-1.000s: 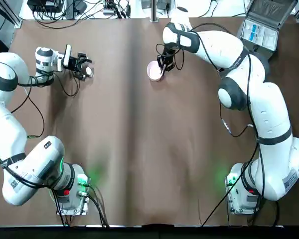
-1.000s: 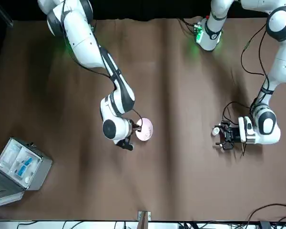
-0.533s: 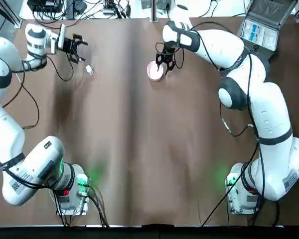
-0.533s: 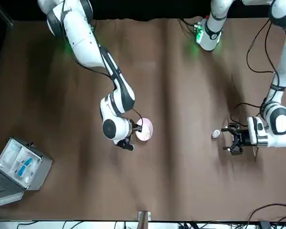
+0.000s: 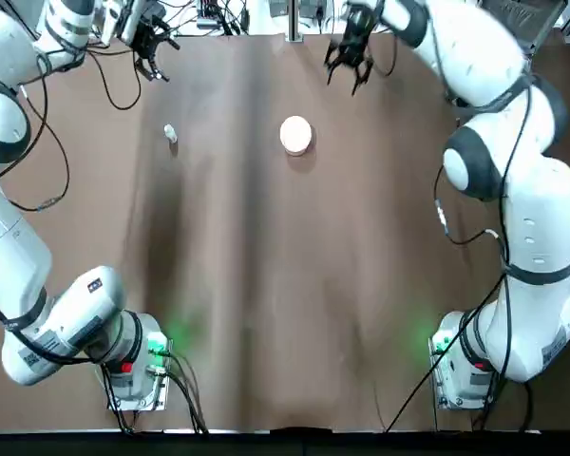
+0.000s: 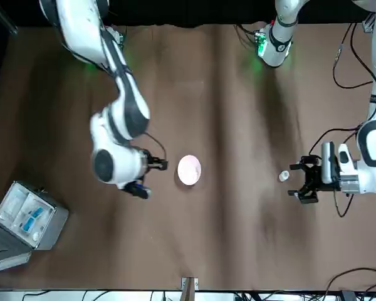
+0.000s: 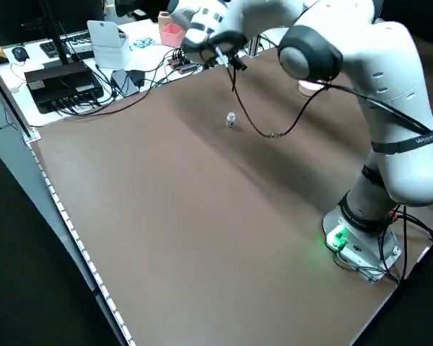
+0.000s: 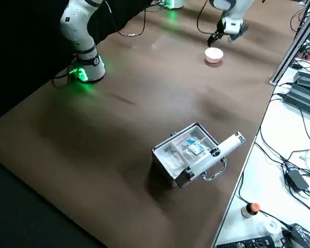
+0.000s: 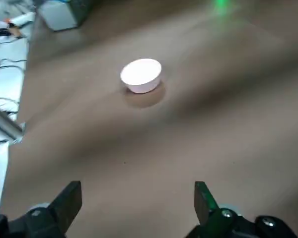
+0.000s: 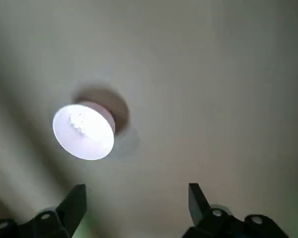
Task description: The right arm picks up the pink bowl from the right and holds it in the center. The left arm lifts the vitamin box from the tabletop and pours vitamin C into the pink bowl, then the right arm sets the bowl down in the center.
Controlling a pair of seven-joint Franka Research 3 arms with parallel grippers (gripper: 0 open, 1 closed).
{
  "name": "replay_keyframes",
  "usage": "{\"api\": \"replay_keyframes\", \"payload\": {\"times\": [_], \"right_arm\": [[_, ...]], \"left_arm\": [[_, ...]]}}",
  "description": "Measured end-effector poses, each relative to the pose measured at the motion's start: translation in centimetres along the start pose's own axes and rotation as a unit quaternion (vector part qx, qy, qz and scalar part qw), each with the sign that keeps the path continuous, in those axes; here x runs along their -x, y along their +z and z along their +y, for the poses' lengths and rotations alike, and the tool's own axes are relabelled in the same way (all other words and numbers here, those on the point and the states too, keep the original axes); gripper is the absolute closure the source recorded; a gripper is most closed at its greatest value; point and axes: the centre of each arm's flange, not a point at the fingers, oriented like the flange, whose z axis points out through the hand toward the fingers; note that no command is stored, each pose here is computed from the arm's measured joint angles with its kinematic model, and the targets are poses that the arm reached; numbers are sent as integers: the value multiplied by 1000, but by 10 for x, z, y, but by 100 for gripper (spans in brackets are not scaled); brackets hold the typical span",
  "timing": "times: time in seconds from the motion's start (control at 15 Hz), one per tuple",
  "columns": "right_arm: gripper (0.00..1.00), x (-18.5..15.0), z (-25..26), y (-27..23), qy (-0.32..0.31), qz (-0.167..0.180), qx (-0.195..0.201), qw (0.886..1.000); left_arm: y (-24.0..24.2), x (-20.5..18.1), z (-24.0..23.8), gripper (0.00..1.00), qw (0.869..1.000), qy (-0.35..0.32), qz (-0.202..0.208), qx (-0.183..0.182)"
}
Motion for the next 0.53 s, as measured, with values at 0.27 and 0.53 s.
{"api": "replay_keyframes", "payload": {"times": [0.27,0.53], "right_arm": [[8,14,36,-84,-12,62,45,997],[6,14,79,-142,-30,101,70,992]], "left_arm": [[42,-65,-30,0,997,45,-48,47],[69,-134,-56,0,995,23,-79,55]]}}
